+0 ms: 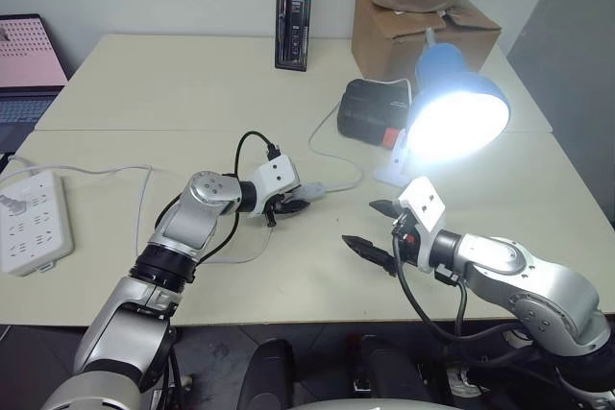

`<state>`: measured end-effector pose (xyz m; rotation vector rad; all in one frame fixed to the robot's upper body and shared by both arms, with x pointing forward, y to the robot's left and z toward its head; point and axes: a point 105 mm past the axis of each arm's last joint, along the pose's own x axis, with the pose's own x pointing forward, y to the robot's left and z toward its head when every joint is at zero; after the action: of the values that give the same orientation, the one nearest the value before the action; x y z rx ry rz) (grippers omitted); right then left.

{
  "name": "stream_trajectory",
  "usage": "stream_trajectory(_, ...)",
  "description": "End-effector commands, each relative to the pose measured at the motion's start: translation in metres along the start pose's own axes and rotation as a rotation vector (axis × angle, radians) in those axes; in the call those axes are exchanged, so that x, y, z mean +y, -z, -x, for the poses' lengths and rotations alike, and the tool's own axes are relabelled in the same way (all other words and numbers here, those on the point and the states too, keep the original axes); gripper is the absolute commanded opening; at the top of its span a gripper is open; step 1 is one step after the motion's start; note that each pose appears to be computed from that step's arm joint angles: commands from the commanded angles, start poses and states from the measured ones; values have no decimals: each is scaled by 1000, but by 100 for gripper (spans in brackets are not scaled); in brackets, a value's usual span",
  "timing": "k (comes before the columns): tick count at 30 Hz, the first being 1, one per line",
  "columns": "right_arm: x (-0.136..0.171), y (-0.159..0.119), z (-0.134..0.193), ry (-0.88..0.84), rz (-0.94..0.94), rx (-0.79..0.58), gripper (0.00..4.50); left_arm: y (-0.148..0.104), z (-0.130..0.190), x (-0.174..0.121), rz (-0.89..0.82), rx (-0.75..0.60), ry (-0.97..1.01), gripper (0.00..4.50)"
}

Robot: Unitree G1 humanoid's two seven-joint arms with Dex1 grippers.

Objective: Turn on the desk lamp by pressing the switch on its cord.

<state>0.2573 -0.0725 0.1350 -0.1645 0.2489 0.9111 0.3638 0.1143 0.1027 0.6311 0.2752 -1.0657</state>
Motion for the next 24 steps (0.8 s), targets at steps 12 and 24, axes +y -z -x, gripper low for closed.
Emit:
stream_trajectory(12,-20,-12,9,-23,176,-55,450,-36,70,12,-15,-178,-126,448)
stream_trajectory(24,-71,-4,48,10,313,-8,450,-3,165,-23,220,-95,-258,448)
